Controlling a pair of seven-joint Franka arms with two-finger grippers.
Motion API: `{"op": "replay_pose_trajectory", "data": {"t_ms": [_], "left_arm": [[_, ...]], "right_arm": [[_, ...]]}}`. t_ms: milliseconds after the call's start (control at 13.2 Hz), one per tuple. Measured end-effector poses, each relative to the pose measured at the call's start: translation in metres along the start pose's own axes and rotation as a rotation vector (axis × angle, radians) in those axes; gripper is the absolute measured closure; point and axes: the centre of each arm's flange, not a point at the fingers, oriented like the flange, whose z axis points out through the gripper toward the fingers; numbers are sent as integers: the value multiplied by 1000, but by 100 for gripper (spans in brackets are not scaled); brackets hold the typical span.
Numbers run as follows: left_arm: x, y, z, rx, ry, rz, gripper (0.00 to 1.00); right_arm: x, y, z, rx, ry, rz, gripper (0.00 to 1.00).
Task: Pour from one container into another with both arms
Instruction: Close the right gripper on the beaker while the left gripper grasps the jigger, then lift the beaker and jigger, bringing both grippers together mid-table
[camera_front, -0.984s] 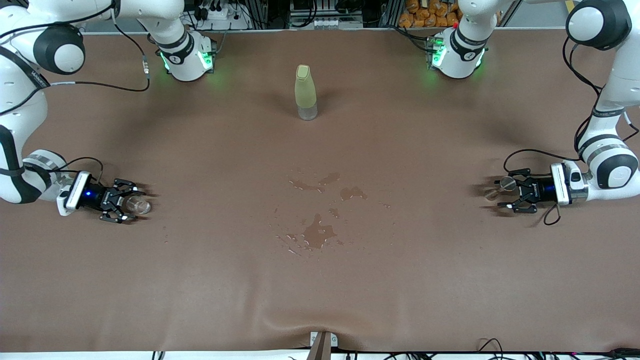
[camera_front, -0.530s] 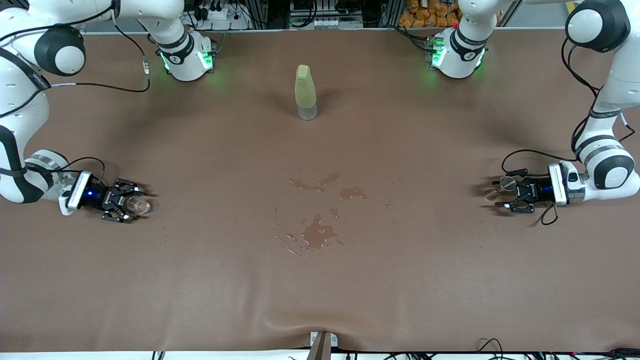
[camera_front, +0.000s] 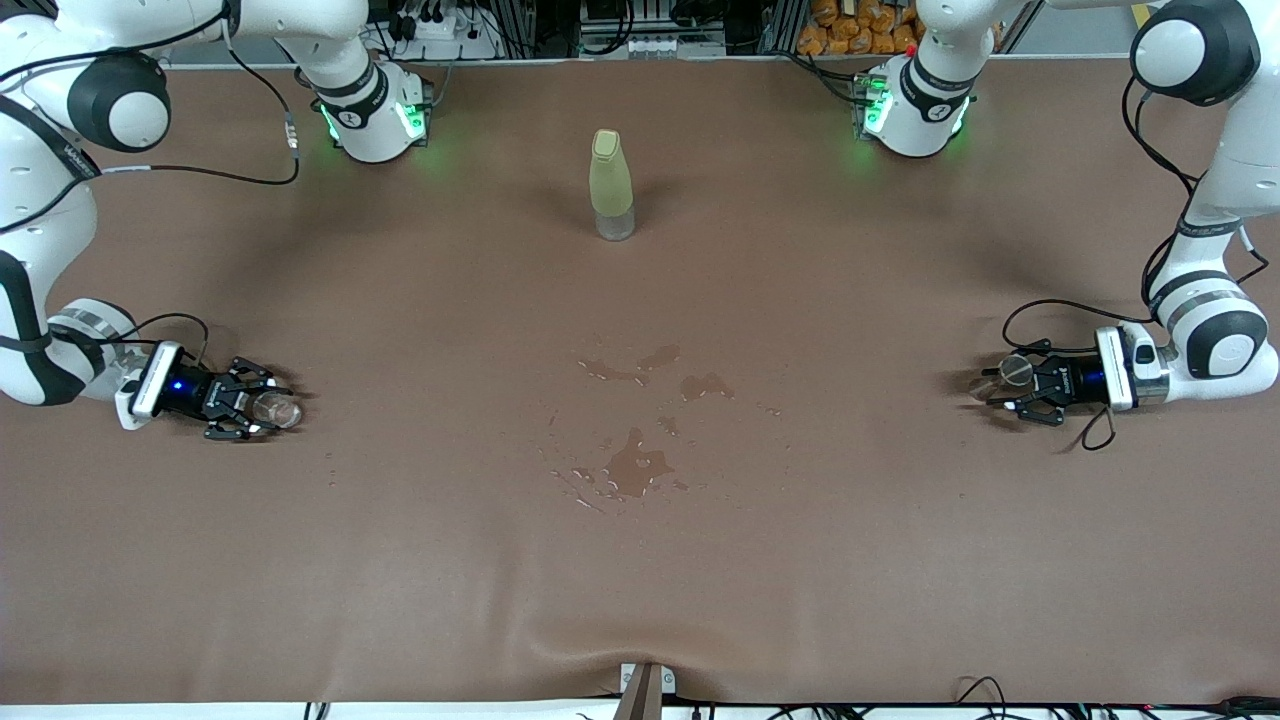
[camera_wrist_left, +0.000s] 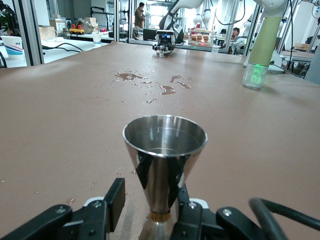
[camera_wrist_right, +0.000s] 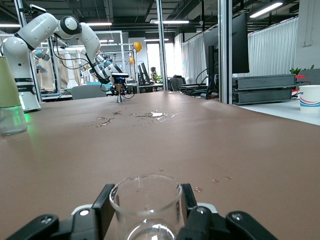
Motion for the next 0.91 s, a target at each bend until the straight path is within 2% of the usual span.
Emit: {"op": "replay_pose_trajectory", "data": {"t_ms": [76, 303, 379, 454, 757, 909], "left_arm": [[0, 0, 0, 1, 0, 0, 56], [0, 0, -2, 3, -1, 1, 61], [1, -1, -2, 4, -1, 3, 69], [1, -2, -3, 6, -3, 5, 79], [10, -9, -8, 11, -12, 19, 79], [29, -18, -7, 7, -23, 36, 79]], "right_arm": [[-1, 0, 0, 0, 1, 2, 39], [-1, 0, 0, 0, 0, 0, 45], [0, 1, 0, 0, -1, -3, 50], [1, 2, -1, 0, -2, -7, 50], [5, 5, -1, 7, 8, -16, 50], [12, 10, -1, 15, 15, -33, 50]]}}
